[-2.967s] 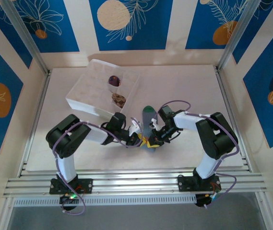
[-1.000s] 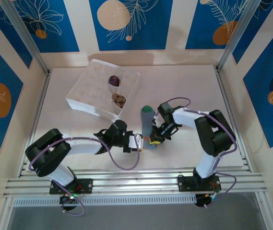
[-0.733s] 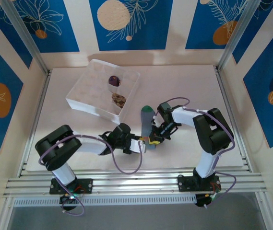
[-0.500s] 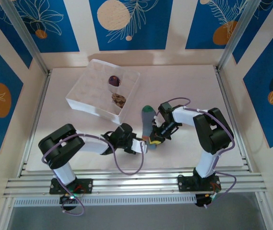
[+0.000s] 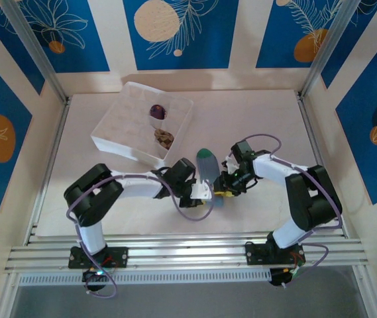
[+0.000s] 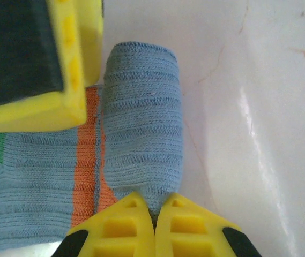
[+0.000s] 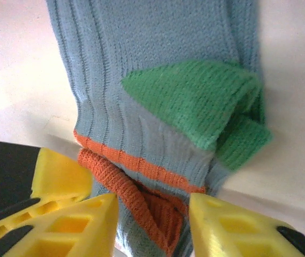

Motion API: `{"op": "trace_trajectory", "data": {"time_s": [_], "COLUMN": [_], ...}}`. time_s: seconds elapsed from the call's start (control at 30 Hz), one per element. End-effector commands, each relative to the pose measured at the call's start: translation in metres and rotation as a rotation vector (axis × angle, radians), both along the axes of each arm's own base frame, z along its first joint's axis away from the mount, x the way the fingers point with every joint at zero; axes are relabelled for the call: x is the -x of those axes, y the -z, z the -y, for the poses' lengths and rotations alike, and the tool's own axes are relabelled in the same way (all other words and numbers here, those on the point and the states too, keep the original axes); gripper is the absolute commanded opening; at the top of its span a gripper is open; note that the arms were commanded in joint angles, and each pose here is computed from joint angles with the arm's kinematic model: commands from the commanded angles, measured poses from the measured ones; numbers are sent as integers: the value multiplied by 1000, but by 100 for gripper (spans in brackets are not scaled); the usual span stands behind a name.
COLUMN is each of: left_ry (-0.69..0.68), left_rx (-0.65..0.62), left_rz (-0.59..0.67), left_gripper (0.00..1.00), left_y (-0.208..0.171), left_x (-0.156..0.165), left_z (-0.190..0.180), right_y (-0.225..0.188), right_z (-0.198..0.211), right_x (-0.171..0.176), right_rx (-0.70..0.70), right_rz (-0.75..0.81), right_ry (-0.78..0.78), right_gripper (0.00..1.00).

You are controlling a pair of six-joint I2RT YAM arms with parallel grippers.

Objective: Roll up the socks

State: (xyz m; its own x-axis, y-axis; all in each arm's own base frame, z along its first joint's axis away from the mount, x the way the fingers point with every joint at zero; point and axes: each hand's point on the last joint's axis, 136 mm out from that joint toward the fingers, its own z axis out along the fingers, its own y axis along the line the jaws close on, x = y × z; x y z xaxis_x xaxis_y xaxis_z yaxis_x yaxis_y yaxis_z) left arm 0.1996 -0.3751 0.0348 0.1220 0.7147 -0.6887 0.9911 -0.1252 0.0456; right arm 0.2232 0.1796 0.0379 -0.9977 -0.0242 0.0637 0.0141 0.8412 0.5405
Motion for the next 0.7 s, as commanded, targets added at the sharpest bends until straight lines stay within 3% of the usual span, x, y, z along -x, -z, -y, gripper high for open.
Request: {"op": "trace_trajectory", "data": {"time_s": [0.0, 0.1, 0.2, 0.33, 0.53, 0.67], "left_ry": [-73, -112, -138, -173, -211, -235], "left_rx": [-165, -190, -182, -162, -172, -173], "left_rz": [-333, -420, -485, -556, -651, -715], "left_gripper": [0, 0, 0, 0, 0, 0], "left_y": [29, 28, 23, 19, 19, 21], "left_x": [33, 30, 28, 22, 19, 18], "left_z": [-26, -25, -24, -24, -26, -26], "right_y": [-7, -16, -22, -20, -35, -44], "right_z": [-8, -16, -17, 2, 9, -8], "right_x": [1, 3, 4, 4, 3, 6], "right_rx": [-63, -124, -135, -52, -51, -134], "right_rz": [40, 86, 135, 178, 260, 289], "right_ry": [19, 12, 12, 71, 69, 5], "right_gripper": [31, 18, 12, 12, 19, 20]}}
